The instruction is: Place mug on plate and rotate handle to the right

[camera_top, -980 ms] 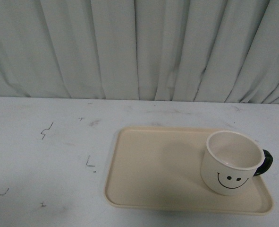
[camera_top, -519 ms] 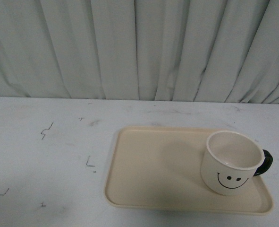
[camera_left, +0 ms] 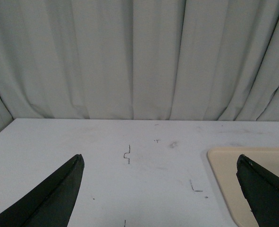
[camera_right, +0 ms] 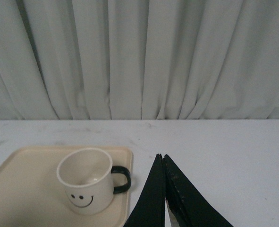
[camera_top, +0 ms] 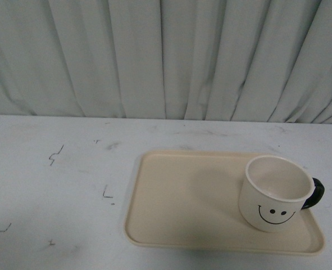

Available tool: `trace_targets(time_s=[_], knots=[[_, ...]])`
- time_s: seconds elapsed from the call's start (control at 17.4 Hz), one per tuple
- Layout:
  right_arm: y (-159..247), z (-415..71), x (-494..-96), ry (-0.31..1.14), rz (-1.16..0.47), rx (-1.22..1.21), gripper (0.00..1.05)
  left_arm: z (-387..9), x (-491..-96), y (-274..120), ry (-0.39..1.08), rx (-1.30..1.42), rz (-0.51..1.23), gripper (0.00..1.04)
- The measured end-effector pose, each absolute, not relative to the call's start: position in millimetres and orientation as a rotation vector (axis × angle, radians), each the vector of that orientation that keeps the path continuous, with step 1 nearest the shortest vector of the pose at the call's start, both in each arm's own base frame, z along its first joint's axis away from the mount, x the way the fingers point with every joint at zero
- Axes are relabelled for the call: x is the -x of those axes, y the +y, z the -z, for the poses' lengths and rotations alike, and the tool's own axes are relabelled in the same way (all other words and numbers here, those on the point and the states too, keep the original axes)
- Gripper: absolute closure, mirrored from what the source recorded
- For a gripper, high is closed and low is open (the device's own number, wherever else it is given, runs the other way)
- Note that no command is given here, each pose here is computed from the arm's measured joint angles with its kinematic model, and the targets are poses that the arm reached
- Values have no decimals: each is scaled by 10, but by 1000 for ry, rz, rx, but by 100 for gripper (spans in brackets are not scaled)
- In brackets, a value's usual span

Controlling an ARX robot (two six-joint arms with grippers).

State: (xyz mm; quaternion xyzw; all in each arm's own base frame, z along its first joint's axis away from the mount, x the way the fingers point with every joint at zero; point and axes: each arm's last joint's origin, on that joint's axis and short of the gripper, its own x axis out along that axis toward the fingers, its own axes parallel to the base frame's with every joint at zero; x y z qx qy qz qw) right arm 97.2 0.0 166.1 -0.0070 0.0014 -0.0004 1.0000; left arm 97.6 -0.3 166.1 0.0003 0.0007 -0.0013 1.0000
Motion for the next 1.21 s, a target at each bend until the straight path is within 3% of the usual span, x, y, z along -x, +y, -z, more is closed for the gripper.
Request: trace_targets(time_s=[0.17, 0.23, 0.98, 1.04, 1.21], knots=[[0, -1664, -973, 1, 0, 15, 102, -1661, -976, -3, 2, -1, 3, 7], [0, -1667, -972, -3, 0, 15, 97, -1661, -976, -3, 2, -1, 3, 7], [0, -1667, -972, -3, 0, 14, 8, -1661, -976, -3, 2, -1, 3, 7], [0, -1667, -972, -3, 0, 14, 4, -1661, -976, -3, 2, -1, 3, 7], [0, -1667, -972, -3, 0, 14, 7, -1661, -976, -3, 2, -1, 3, 7]])
